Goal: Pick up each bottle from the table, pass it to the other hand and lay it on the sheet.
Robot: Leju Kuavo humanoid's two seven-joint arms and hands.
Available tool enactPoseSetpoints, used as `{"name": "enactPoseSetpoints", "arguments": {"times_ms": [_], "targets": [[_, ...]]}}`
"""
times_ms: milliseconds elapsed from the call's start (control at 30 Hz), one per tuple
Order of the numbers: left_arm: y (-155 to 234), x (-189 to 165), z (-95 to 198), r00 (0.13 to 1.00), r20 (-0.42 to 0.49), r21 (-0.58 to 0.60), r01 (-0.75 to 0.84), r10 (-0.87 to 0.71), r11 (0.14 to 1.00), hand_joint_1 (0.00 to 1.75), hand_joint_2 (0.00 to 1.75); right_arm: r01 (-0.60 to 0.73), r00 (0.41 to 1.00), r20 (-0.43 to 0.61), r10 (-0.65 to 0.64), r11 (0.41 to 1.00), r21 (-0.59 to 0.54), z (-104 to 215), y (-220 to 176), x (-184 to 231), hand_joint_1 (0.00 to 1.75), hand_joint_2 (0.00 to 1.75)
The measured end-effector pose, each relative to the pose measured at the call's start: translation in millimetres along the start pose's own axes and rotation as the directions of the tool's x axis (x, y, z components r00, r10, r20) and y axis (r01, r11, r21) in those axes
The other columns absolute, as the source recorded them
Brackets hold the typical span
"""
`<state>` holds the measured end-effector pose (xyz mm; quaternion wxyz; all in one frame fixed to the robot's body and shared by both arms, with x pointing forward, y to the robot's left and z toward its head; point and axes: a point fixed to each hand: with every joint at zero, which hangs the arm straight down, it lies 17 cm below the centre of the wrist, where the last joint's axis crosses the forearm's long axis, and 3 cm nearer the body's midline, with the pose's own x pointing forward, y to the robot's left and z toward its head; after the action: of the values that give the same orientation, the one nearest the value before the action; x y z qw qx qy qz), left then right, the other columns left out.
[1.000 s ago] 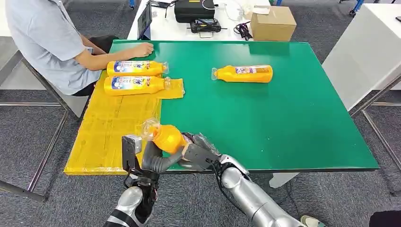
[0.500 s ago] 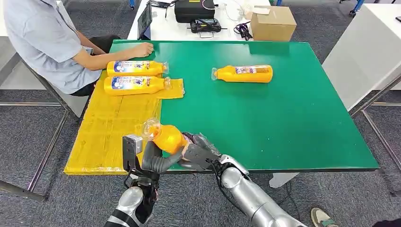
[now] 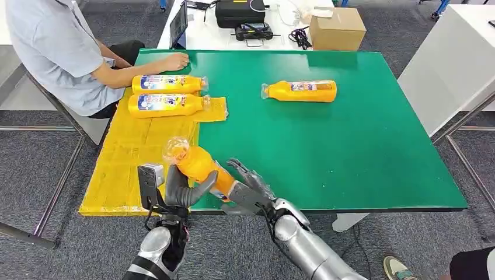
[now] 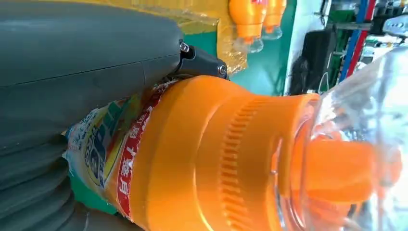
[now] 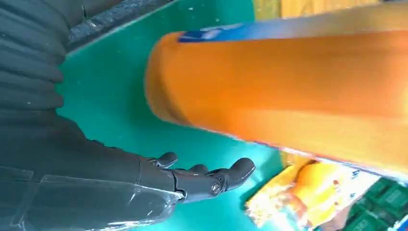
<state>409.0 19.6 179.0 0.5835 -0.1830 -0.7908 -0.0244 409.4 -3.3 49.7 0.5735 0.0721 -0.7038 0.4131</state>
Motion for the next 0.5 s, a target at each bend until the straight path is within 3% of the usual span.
{"name": "enactPoseSetpoints", "arguments": {"times_ms": [367, 433, 500], "targets": [[5, 18, -4, 0.999, 0.037, -0.016, 0.033, -0.033, 0.999, 1.75, 1.75, -0.049, 0.999, -0.016, 0.048, 0.996, -0.077, 3, -19, -6, 0.00, 1.75], [7, 19, -4, 0.995, 0.049, -0.009, 0.090, -0.089, 0.996, 1.75, 1.75, -0.057, 0.998, -0.016, 0.056, 0.995, -0.086, 4, -20, -7, 0.00, 1.75], [14, 18, -5, 0.961, 0.067, 0.006, 0.268, -0.268, 0.963, 1.75, 1.75, -0.062, 0.998, -0.017, 0.061, 0.993, -0.103, 6, -24, -7, 0.00, 1.75]]}}
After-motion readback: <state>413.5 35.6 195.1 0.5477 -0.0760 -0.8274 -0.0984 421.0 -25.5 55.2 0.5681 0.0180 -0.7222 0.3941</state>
